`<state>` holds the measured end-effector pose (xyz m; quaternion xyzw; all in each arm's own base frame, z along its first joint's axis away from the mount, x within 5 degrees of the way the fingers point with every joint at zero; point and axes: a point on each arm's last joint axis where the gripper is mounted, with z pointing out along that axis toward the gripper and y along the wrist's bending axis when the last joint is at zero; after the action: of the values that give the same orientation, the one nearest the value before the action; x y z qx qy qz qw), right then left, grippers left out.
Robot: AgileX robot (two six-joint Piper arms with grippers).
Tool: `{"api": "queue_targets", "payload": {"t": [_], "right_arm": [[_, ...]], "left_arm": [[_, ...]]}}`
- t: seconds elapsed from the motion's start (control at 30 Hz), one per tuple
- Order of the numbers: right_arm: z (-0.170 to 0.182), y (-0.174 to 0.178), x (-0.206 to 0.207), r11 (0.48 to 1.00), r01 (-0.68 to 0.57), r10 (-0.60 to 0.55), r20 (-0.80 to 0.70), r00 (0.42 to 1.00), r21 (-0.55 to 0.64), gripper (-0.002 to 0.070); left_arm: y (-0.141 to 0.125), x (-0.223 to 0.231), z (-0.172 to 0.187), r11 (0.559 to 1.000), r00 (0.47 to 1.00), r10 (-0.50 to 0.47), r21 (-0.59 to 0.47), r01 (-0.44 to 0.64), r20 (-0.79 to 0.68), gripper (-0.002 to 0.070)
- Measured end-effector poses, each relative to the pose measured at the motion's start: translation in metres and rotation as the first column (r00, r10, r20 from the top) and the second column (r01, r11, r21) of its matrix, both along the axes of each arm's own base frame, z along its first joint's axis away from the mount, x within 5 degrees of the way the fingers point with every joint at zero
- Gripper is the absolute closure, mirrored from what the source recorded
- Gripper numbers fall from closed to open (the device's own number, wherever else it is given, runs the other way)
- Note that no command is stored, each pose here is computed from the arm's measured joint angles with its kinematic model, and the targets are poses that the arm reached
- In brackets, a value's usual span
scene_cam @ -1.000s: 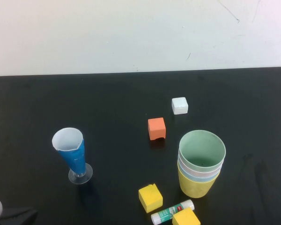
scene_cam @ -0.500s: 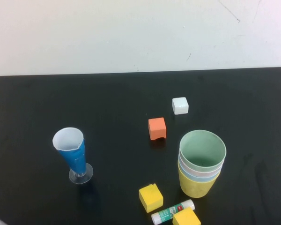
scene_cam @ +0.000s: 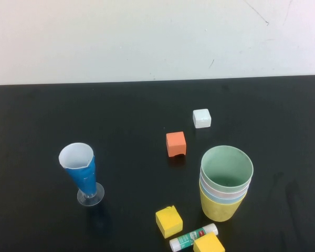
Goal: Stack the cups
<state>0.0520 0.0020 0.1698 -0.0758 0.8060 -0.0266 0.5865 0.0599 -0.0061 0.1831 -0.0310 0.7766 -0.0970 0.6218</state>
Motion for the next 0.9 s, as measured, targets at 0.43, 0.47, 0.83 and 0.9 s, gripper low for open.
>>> {"api": "queue_targets", "payload": {"t": [0.43,0.47,0.83,0.9], "right_arm": [[0.0000,0.0000,0.0000,1.000,0.000,0.000,0.000,1.000,0.000,0.0678],[0.0000,0.0000,0.0000,1.000,0.000,0.000,0.000,1.000,0.000,0.0678],[0.0000,0.0000,0.0000,1.000,0.000,0.000,0.000,1.000,0.000,0.0678],[0.0000,0.0000,0.0000,1.000,0.000,0.000,0.000,1.000,0.000,0.0678]], "left_arm": [[0.0028,-0.0068,-0.0068,0.999,0.997,0.043,-0.021,-0.045,-0.059,0.0676],[0.0026,-0.0068,-0.0068,0.999,0.997,0.041,-0.022,-0.042,-0.059,0.0676],[0.0023,-0.0070,-0.0069,0.999,0.998,0.037,-0.029,-0.039,-0.060,0.0676],[0.0023,-0.0070,-0.0069,0.999,0.998,0.037,-0.029,-0.039,-0.060,0.0676]]}}
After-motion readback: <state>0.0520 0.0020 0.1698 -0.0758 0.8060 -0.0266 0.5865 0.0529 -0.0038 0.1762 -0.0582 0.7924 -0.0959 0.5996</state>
